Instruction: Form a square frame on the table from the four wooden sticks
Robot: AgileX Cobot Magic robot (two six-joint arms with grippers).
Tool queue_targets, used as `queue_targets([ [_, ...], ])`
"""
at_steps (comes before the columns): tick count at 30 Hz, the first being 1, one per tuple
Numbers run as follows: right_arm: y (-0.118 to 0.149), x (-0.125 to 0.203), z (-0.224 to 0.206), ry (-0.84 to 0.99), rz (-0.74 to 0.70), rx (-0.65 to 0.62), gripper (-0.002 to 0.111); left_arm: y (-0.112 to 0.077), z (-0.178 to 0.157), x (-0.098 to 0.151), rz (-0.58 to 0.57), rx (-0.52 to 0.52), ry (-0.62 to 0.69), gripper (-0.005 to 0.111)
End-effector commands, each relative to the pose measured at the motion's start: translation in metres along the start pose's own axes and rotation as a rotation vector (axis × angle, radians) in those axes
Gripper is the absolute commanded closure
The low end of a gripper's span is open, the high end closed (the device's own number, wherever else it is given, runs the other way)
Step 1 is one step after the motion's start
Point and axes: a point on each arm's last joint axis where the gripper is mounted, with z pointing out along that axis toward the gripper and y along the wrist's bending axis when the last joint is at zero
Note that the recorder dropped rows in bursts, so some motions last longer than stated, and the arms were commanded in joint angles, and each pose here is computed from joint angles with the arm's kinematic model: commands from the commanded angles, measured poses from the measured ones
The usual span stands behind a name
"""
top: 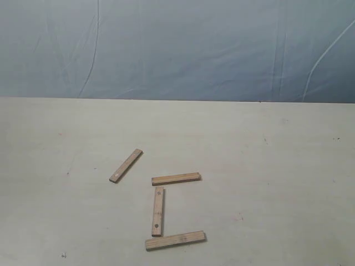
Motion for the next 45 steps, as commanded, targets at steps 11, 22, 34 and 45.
queue_targets([
  [11,0.0,-0.001,-0.001,-0.018,-0.004,-0.005,0.109,-0.002,-0.004,-0.026,-0.201,0.051,-0.296,0.106],
  [22,0.0,-0.001,-0.001,-0.018,-0.004,-0.005,0.109,0.002,-0.011,-0.042,-0.349,0.068,-0.489,0.106],
  [34,0.0,-0.001,-0.001,-0.018,-0.004,-0.005,0.109,0.005,-0.007,-0.117,-0.378,0.082,-0.276,0.107],
  [45,0.0,-0.001,-0.001,-0.018,-0.004,-0.005,0.109,-0.02,0.095,-0.176,0.016,0.264,0.272,0.107],
])
